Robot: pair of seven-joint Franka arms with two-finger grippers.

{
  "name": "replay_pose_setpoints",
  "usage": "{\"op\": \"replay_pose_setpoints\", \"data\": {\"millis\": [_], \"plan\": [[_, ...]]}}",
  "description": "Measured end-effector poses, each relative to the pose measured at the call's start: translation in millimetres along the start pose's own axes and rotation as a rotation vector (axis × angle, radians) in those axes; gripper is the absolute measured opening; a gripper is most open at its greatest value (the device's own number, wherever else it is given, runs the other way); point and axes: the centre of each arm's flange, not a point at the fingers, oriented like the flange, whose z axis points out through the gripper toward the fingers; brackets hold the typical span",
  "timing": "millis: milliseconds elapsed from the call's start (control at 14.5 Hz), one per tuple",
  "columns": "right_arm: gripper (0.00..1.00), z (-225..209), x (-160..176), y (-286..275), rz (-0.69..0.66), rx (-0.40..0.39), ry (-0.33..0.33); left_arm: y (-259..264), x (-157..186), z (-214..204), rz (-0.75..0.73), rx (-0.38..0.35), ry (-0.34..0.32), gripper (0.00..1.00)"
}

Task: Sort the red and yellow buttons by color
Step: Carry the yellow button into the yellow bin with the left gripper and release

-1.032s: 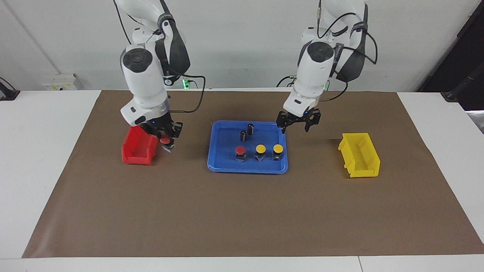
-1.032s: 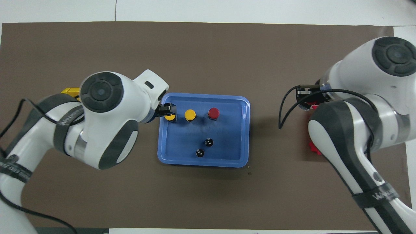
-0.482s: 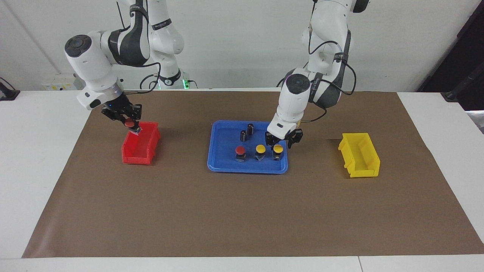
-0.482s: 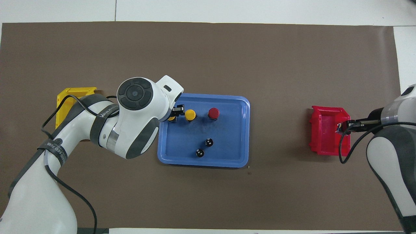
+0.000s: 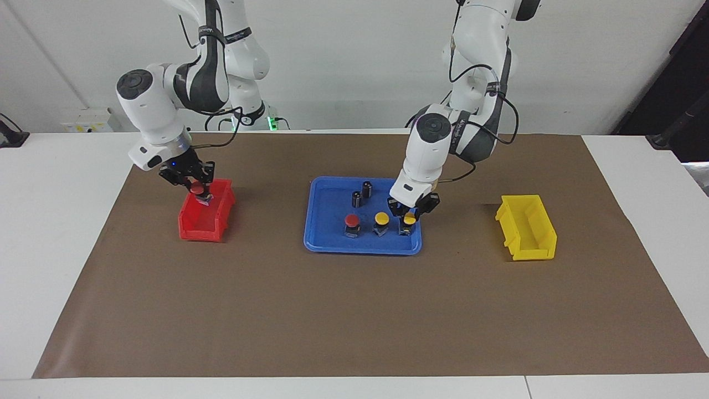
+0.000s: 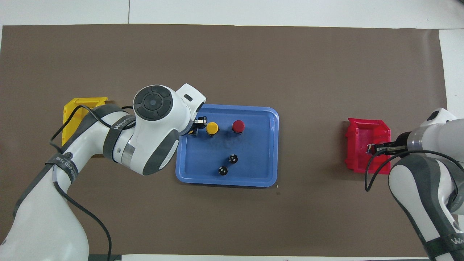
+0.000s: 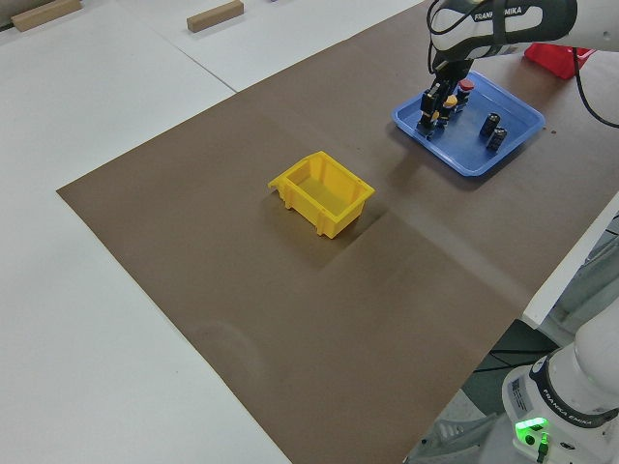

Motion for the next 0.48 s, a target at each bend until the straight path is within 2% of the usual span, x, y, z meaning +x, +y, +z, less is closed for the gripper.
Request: {"op": "replay_pose_setpoints", "data": {"millis": [138, 275, 482], "plan": [[0.41, 11, -6, 0, 0.0, 0.004, -0.007, -7, 5, -47, -0.011, 0.024, -0.034, 0.41], [0.41, 23, -10, -1, -0.005, 0.009, 0.008, -38, 7, -84, 0.005, 0.046, -0.072, 0.41], [0.41, 32, -14, -4, -0.024, 0.004, 0.02, -114, 34, -95, -0.03, 0.091, -0.097, 0.41]]}}
